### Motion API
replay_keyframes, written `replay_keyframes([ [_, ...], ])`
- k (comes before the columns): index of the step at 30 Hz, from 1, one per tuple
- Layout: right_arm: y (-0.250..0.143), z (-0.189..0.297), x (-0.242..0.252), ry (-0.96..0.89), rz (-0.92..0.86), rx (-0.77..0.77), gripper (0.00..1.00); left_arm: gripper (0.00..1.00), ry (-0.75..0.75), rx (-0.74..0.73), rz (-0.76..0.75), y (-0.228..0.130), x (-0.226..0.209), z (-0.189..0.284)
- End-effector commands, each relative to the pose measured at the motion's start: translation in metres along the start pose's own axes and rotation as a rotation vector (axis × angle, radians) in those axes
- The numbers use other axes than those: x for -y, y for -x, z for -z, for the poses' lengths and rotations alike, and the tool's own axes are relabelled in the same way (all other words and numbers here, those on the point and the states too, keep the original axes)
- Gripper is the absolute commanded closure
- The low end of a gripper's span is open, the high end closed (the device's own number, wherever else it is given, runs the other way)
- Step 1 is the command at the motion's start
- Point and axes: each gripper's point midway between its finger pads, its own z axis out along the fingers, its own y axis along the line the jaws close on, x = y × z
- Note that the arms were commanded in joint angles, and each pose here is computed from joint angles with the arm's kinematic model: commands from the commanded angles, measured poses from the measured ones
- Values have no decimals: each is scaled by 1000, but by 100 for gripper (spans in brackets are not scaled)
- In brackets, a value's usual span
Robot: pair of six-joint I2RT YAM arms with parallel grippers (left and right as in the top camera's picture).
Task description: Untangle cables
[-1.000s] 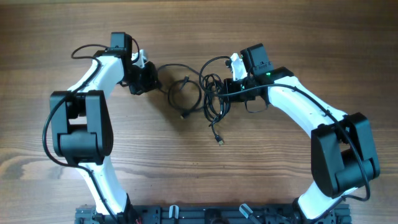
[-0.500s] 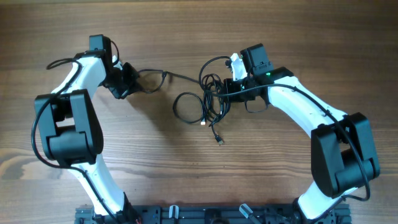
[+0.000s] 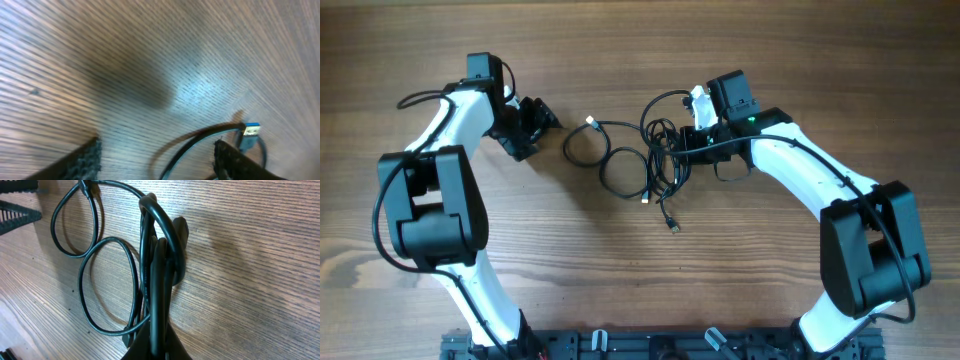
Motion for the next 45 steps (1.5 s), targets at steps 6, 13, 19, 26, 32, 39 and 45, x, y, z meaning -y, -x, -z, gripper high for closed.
replay_keyframes([
  [6, -6, -5, 5, -7, -8, -15, 95, 13, -110, -82, -188, -20, 21, -4],
  [13, -5, -5, 5, -7, -7, -14, 95, 24, -190, -120, -354, -52, 65, -16],
  [19, -5, -5, 5, -7, -7, -14, 95, 34, -169, -111, -470, -78, 91, -32],
  [26, -6, -5, 5, -7, -7, -14, 95, 61, -22, -10, -545, -79, 91, -45],
  [32, -5, -5, 5, -7, -7, -14, 95, 69, 87, 69, -539, -69, 83, -47],
  [39, -5, -5, 5, -7, -6, -14, 95, 78, 136, 105, -514, -61, 76, -44],
  [45, -5, -5, 5, -7, -6, -14, 95, 74, 222, 225, -556, -41, 71, -7],
])
